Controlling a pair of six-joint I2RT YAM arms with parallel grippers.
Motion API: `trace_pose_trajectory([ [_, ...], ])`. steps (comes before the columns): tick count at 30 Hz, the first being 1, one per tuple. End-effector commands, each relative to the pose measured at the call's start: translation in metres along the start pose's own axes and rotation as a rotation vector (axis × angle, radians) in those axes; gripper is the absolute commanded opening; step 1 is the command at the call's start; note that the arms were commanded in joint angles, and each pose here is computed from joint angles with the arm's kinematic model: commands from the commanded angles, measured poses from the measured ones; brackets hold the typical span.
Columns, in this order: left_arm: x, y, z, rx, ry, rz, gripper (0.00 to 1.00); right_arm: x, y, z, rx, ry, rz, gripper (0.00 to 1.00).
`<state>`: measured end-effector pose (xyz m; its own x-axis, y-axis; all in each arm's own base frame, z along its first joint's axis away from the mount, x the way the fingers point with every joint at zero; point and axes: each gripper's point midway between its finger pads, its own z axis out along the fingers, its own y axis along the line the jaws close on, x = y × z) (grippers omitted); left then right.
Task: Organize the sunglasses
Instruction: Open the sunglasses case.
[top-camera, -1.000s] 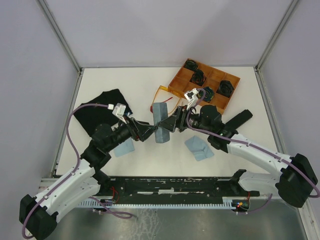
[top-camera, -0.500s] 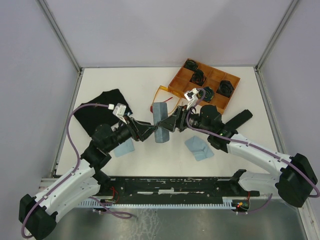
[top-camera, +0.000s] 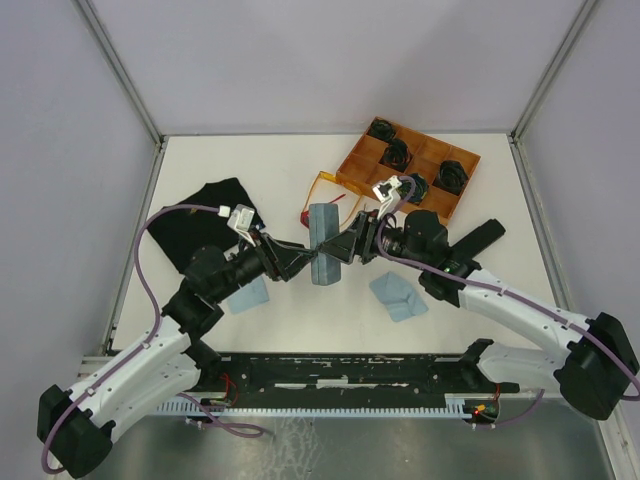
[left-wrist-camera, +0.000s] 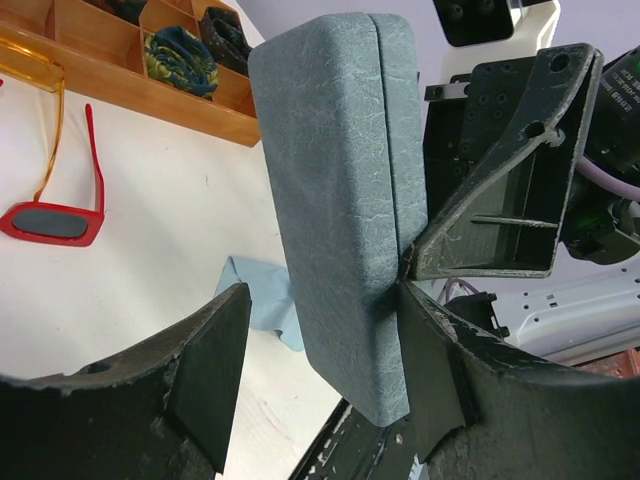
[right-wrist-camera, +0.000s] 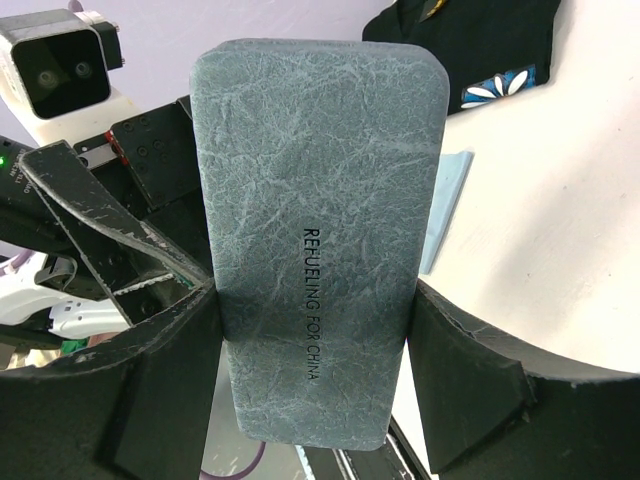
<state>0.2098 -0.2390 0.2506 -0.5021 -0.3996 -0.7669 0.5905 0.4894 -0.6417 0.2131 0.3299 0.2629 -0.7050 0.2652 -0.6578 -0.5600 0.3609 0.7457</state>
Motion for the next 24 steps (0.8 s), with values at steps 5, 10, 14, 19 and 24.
trace_pose_trajectory([
  [5,0.026,0.064,-0.002,-0.269,0.06,-0.019,0.66,-0.052,0.136,-0.044,-0.442,-0.117,-0.108,0.0],
  [10,0.029,0.07,-0.002,-0.291,0.07,-0.019,0.65,-0.055,0.142,-0.049,-0.461,-0.125,-0.11,0.0],
  [14,0.031,0.076,-0.004,-0.322,0.073,-0.024,0.65,-0.057,0.145,-0.053,-0.453,-0.128,-0.122,0.0],
  [19,0.034,0.084,-0.005,-0.364,0.08,-0.03,0.65,-0.057,0.146,-0.057,-0.446,-0.127,-0.127,0.0],
  [24,0.035,0.088,-0.006,-0.385,0.082,-0.033,0.64,-0.058,0.148,-0.06,-0.45,-0.129,-0.127,0.0],
])
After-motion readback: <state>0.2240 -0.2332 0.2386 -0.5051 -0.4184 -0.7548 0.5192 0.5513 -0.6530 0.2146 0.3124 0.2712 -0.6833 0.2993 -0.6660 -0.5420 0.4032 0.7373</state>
